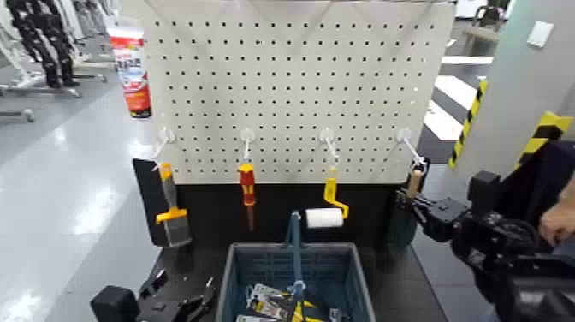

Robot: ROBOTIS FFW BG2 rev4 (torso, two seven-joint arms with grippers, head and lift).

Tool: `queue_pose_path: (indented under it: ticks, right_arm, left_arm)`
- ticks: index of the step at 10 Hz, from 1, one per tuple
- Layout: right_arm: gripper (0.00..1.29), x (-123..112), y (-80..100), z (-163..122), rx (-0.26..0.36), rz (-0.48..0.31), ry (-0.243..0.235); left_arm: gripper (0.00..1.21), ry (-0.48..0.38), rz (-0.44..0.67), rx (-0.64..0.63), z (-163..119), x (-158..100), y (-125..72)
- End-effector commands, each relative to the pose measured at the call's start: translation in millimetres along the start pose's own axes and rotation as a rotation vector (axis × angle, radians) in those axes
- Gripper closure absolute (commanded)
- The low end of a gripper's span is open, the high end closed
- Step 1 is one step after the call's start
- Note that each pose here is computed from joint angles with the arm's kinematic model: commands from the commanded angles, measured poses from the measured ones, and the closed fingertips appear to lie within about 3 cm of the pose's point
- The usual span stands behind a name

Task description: Put the tool with the wooden handle into the crate.

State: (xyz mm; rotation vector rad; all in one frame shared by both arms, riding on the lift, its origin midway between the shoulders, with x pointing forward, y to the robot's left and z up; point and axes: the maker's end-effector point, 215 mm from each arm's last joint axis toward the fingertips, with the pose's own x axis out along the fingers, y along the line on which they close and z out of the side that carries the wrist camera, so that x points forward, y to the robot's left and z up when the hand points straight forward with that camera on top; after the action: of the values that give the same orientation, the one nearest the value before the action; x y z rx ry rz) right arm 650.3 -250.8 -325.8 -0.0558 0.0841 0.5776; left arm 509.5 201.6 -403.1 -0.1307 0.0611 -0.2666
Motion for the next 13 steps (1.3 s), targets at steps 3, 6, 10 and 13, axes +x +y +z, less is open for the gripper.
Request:
queue_pose_path:
  ticks: [3,6,10,13]
  right_arm:
    - [1.26,1.5,19.3,24.0,-0.020,0.024,-0.038]
    - [1.26,-3.8,35.3,34.8,-0.018,0.038,-0.056]
    - [1.26,-14.2,54.4,61.0,-0.028,0.032,-0.110]
    - [1.26,-14.8,73.8,71.1,0.021,0.049,-0.151]
  left_arm:
    - [0.10,0.001,-0.001,-0.003,-1.0,0.2,-0.9]
    - [0.10,0.002,-0.005,-0.002,-1.5,1.8,-2.5]
    - [0.10,0.001,-0.005,-0.005,-2.2,1.9,-2.3]
    - [0.10,0.001,-0.004,-0.007,-2.8,1.2,-2.1]
